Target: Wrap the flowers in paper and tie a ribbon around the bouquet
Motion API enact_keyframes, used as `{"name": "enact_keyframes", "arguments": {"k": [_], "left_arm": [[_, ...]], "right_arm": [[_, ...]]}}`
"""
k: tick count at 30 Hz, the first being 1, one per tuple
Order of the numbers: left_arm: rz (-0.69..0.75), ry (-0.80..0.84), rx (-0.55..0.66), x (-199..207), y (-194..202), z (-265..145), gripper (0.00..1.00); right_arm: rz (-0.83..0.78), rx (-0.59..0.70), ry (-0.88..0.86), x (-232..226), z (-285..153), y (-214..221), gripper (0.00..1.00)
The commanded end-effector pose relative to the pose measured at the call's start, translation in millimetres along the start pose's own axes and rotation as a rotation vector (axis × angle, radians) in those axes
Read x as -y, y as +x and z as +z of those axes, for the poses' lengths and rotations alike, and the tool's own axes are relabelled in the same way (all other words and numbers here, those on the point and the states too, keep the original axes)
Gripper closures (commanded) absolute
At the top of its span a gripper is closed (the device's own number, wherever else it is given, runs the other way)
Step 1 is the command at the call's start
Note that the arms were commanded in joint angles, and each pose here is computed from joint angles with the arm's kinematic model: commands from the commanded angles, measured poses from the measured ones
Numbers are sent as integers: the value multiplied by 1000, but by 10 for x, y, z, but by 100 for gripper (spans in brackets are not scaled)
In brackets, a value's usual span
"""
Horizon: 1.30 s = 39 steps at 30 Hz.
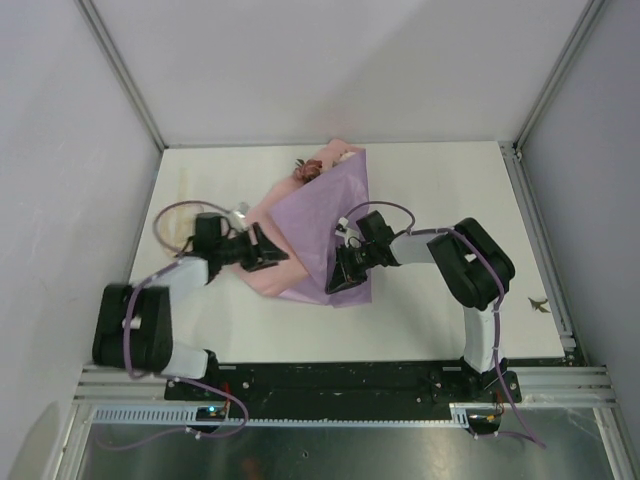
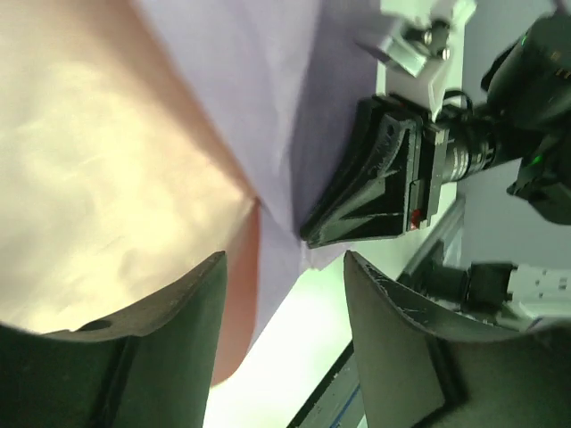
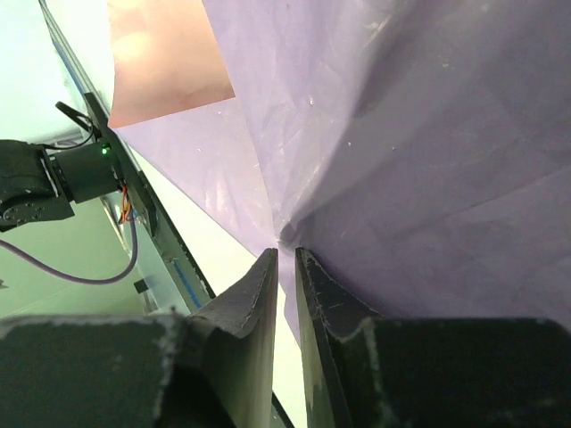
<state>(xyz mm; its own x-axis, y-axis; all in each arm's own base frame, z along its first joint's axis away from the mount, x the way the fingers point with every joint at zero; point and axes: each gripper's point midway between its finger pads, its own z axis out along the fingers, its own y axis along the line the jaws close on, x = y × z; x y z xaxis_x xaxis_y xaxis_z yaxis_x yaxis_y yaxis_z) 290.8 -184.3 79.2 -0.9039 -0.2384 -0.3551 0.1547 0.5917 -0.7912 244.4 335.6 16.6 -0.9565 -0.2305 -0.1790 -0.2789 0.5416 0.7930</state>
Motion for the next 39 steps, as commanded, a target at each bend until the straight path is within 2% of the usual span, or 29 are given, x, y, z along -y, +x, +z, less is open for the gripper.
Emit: {"name": "enact_keyframes", "arguments": {"k": [1,5,8,13,17,25,30,34,39], "left_arm": [[-132,-79,111,-318,48,-574,36],[-295,-221,267,-752,-119,-945,16],[-449,-296,272,-1047,-29,-1024,7],[-514,-376,245,-1345,73,-988,5],[-462,-333,231,-1445,-18,-854,8],[-402,-177,266,-1356,-351,-613,10],[-306,-38,229,-939,-375,-411,10],[-196,60,259,-535,-454,-337,8],[-178,88,334,-375,-623,-375,6]], "right_arm": [[25,-25,135,346,84,131,80],[27,-32,130,332,104,144,80],[28,-37,129,328,116,147,81],[27,-46,132,333,116,166,81],[15,-48,139,345,109,174,82],[11,-65,154,394,128,217,86],[7,-72,164,411,136,220,88],[4,-75,173,426,134,221,89],[0,-79,176,428,144,218,90]]}}
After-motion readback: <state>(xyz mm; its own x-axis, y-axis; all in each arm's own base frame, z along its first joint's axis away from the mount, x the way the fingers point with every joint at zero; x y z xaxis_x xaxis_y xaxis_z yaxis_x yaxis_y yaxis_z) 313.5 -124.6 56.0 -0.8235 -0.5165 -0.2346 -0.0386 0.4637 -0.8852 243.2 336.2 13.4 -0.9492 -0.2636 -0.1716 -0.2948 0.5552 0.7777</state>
